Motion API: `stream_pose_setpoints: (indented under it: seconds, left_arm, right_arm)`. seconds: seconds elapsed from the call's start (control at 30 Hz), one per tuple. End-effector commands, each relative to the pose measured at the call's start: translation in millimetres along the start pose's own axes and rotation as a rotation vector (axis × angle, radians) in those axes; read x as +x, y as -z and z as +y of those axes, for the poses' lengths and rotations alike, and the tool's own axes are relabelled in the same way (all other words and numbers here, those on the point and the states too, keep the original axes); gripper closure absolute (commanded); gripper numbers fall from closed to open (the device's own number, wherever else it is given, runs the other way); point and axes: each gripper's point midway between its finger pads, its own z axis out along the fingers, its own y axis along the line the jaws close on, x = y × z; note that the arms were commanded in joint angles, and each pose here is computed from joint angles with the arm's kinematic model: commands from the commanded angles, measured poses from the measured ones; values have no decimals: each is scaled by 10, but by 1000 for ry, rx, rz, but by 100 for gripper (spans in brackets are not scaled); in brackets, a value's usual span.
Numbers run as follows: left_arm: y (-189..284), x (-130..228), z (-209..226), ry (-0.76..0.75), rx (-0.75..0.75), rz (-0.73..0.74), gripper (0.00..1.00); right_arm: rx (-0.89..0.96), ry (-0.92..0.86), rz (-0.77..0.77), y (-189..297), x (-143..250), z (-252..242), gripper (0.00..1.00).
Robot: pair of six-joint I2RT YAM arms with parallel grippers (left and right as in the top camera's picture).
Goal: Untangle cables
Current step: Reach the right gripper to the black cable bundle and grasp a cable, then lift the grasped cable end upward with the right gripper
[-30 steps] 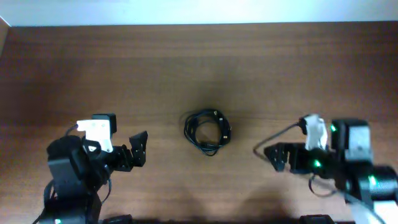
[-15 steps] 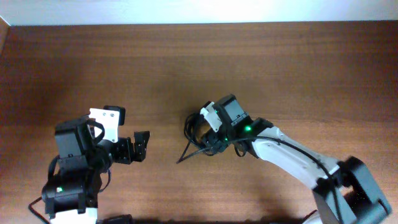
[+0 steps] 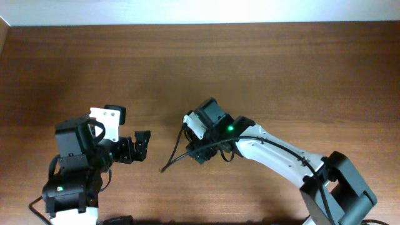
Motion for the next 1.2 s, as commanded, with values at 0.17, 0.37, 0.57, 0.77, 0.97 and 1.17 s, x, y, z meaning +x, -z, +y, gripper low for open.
stream_pose_setpoints:
  seconds: [0.17,0.37,0.57,0.77,0.97,1.17]
  left_arm:
    - [18,-44,-15,-22,4,-10,1]
    - [19,-43,-16,-23,5,-10,1]
    - [18,-43,-16,-22,5,-10,1]
    - [18,-44,-15,-22,4,-10,1]
    - [18,-45,-15,-22,4,-11,1]
    - [18,-46,-16,-23,4,-11,1]
  right_arm:
    - [45,-9,87,-188,253,-112,53]
    - [48,-12,97,-215,277,-128,67]
    - [48,-49,135,-327,378,-158,89]
    - [48,-50,135,-327,379,-158,74]
    - [52,-70,87,-214,213,-132,74]
    - [52,-58,38,-106,13,-108,74]
